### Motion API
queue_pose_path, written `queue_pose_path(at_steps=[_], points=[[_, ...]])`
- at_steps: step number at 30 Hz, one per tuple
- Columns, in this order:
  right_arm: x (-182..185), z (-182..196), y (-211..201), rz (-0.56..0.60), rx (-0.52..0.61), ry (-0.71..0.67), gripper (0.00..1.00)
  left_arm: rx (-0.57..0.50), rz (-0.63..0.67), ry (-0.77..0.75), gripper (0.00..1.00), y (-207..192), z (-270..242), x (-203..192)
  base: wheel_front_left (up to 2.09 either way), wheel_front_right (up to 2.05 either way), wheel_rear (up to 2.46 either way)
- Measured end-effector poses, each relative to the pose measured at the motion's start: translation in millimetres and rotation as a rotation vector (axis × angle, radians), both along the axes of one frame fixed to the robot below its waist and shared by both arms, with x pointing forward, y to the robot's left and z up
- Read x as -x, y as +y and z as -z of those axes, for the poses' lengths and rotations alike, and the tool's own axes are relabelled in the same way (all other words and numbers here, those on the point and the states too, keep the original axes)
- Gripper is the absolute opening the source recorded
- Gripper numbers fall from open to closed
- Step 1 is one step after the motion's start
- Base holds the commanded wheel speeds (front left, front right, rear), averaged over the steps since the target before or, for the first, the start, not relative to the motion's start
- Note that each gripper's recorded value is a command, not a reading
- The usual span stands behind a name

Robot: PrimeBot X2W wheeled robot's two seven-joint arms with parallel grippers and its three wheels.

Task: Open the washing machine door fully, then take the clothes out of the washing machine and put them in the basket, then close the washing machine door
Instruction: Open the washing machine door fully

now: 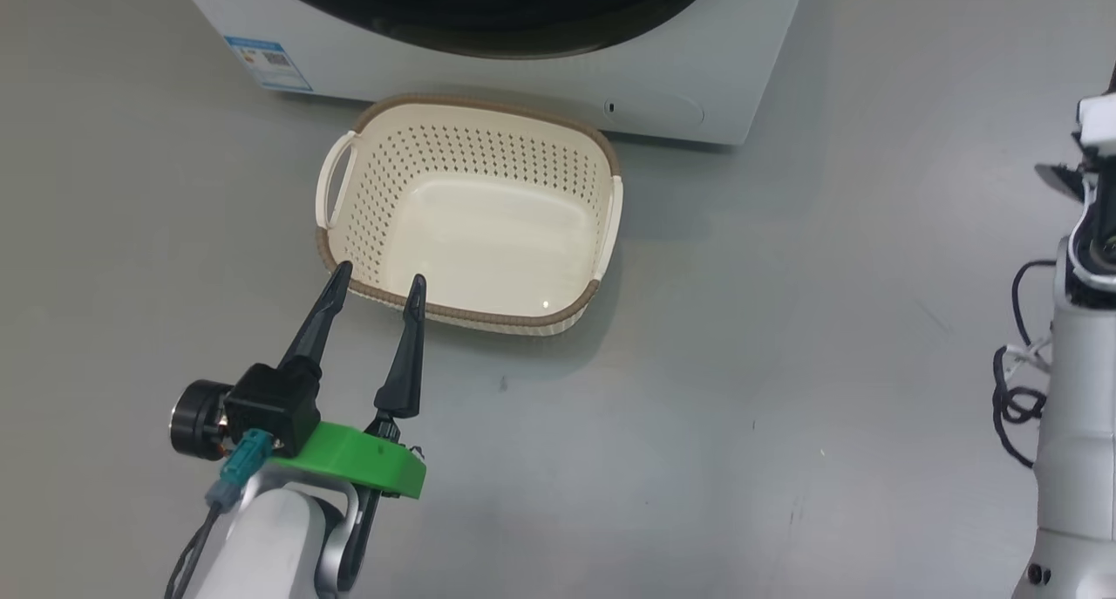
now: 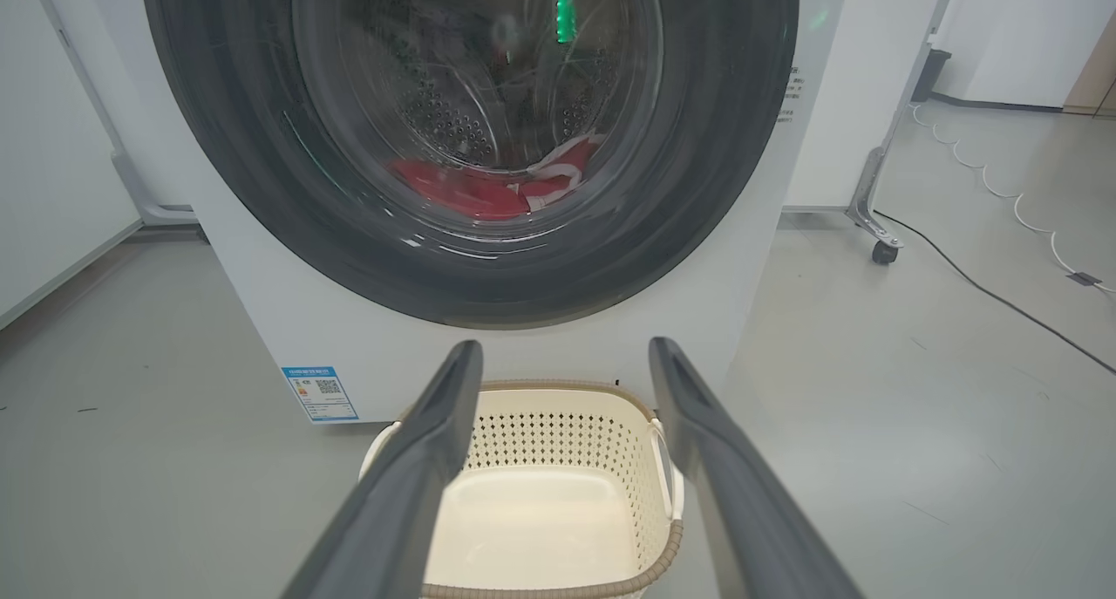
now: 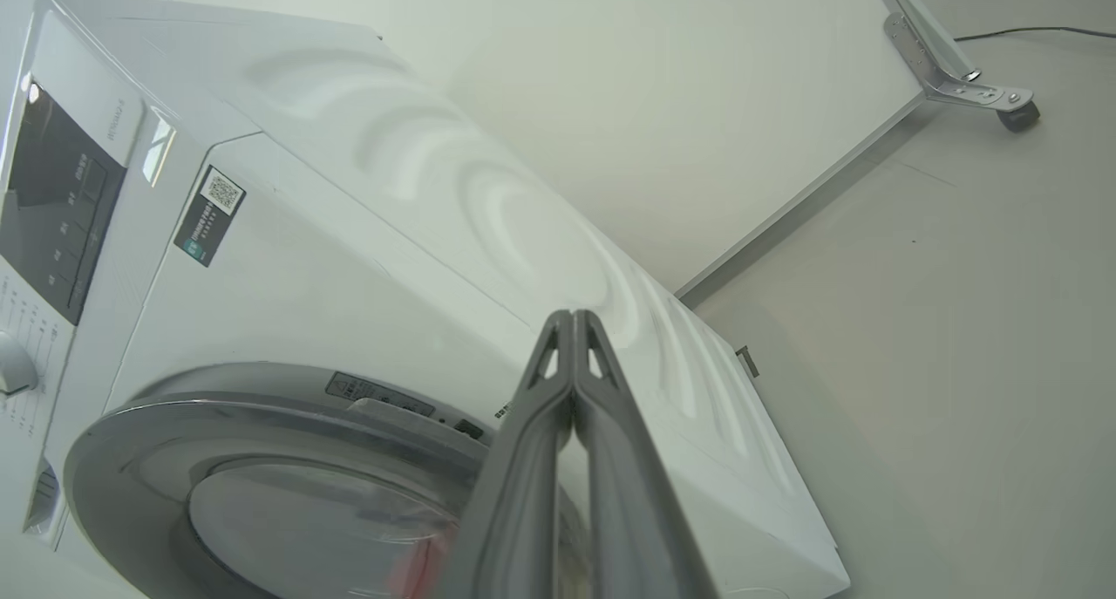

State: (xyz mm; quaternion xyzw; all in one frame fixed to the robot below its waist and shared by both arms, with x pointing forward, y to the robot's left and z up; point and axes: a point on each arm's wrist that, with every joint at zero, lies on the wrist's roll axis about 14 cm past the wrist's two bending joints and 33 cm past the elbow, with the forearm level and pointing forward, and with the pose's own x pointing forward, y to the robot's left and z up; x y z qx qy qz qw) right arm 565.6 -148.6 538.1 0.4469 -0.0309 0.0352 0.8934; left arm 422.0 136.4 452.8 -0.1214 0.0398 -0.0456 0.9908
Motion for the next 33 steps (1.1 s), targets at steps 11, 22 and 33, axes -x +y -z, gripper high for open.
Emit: queue_pose_path(at_steps=[11,22,33], points=[[-61.9,-0.5,45.0,-0.155,-0.055,0.023,0.00,0.018,-0.025,0.044,1.00,11.3,21.1,-18.8,0.00,0.00,0.00],[-105.3,7.8,96.0,-0.304,-0.161,0.082,0.00,0.022,-0.050,0.077,1.00,23.2,36.1,-28.2,0.00,0.00,0.00],[-126.6,19.8,149.7,-0.451,-0.195,0.142,0.00,0.017,-0.086,0.112,1.00,36.3,48.3,-28.3,0.00,0.00,0.00]])
